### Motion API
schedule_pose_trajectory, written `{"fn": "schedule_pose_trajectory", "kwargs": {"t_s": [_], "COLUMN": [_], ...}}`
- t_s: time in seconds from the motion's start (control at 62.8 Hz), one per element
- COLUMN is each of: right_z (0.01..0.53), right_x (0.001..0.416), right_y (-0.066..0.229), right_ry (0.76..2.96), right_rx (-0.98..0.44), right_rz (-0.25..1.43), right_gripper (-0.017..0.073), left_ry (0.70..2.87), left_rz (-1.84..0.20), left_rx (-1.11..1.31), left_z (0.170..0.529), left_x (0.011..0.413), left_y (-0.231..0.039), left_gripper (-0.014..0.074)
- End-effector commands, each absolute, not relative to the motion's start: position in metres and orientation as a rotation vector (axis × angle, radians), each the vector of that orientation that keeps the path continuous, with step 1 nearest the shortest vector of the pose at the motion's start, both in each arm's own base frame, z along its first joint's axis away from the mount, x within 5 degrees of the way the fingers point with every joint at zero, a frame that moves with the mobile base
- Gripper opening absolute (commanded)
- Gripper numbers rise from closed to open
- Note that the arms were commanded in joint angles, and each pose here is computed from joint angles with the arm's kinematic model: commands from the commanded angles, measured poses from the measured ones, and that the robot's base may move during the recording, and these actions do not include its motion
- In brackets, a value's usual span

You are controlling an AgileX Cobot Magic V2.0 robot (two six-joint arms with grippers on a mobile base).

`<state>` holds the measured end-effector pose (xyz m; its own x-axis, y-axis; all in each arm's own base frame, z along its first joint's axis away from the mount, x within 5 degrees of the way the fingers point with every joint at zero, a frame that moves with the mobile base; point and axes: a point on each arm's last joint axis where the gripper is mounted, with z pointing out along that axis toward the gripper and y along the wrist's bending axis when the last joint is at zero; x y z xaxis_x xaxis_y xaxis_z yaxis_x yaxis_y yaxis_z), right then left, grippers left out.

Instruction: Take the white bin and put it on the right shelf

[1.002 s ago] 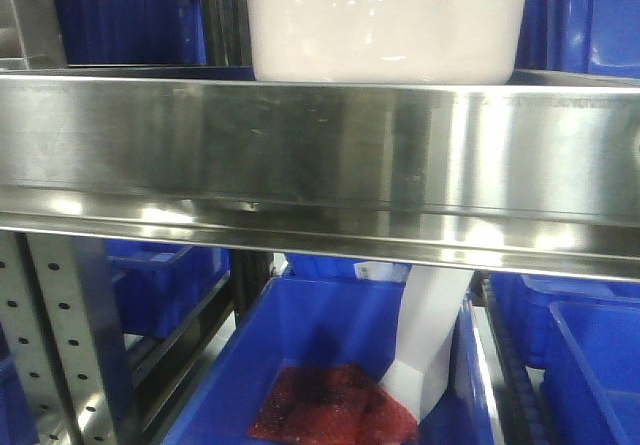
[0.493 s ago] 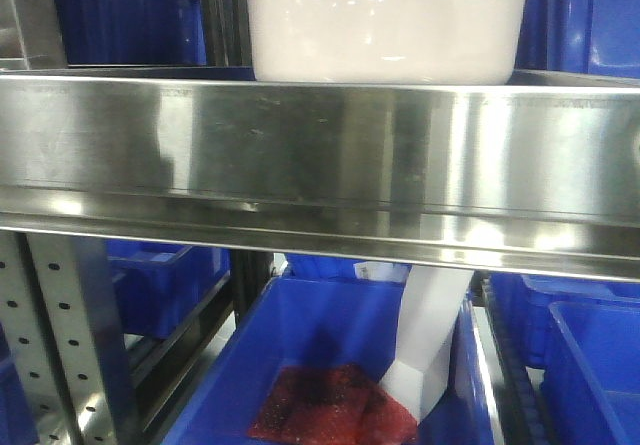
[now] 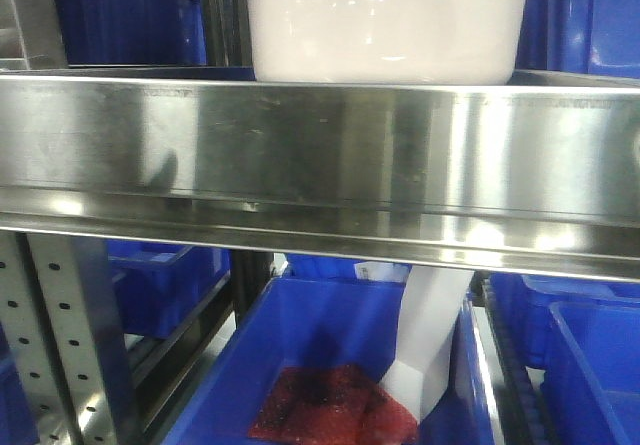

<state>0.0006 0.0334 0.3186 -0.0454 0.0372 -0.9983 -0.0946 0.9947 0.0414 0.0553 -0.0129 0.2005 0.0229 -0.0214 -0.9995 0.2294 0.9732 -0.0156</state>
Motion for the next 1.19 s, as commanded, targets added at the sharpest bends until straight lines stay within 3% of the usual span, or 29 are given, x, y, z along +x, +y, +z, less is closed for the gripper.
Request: {"fn": "schedule_pose_trajectory", "kwargs": {"t_s": [0.0,1.177], "right_z": [0.3318,0.3318], "right_x": [-0.0048,-0.0048], "right_y": [0.0327,0.0327], "right_ry": [1.502,1.502], "right_rx": [-0.018,-0.018], "right_rz": [0.090,0.090], "right_gripper": [0.0072,0.0072], "left_ry": [1.466,1.471], "left_rz": [-0.212,-0.179], "left_rx": [0.152,0.072], "left_z": [0.2026,0.2026], "left_x": [0.0545,0.0553], "left_y": [-0.0130,-0.0089], "left_gripper": [-0.0127,-0.0127]}}
